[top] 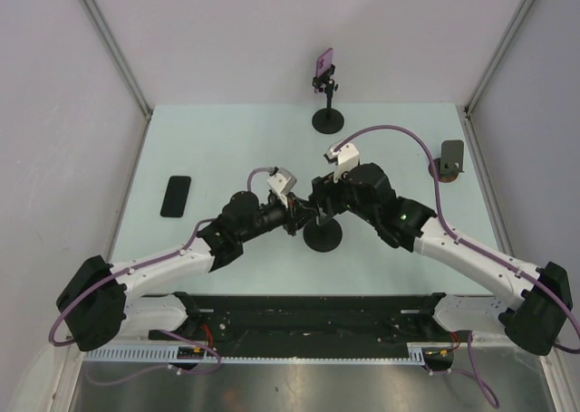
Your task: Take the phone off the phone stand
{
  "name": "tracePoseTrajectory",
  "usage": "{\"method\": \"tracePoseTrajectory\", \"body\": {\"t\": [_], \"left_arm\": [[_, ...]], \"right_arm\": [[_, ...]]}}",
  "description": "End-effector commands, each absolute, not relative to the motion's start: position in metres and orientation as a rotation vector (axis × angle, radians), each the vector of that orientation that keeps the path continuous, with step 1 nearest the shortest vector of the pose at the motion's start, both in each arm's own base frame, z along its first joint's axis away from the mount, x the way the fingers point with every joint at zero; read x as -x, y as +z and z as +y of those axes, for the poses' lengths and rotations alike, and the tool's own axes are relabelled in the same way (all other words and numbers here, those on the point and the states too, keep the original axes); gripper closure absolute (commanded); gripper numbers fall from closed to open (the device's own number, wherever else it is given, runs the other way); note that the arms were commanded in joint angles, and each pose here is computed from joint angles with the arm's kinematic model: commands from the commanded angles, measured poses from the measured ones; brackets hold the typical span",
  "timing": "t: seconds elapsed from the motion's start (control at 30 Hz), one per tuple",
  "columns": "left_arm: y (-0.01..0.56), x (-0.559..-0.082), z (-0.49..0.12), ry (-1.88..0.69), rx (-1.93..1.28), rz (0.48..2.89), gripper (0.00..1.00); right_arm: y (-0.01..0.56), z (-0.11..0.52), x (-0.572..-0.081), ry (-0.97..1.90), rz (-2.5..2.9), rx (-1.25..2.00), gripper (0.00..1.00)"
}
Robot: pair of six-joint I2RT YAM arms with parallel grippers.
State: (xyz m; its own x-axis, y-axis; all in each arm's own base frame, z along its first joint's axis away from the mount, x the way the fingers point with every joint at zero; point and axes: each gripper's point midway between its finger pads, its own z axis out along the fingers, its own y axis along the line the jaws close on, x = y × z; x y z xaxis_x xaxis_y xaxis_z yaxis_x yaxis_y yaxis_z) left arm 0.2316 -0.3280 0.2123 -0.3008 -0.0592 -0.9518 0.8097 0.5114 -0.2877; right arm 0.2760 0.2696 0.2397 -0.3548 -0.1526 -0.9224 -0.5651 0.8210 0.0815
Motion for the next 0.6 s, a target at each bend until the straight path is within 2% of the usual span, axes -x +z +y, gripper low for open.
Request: {"method": "tracePoseTrajectory", "body": {"t": [0.0, 0.57], "left_arm": [[0.238, -0.231, -0.323, -1.017, -0.626, 1.562, 1.0], [0.233, -0.227, -0.311, -1.121, -0.694, 1.569, 1.0]], "right_arm": [[0.281, 0.274, -0.275, 0.561, 1.788, 0.552, 1.0], [0.278, 0.273, -0.253, 0.768, 1.753, 0.761, 1.0]]}}
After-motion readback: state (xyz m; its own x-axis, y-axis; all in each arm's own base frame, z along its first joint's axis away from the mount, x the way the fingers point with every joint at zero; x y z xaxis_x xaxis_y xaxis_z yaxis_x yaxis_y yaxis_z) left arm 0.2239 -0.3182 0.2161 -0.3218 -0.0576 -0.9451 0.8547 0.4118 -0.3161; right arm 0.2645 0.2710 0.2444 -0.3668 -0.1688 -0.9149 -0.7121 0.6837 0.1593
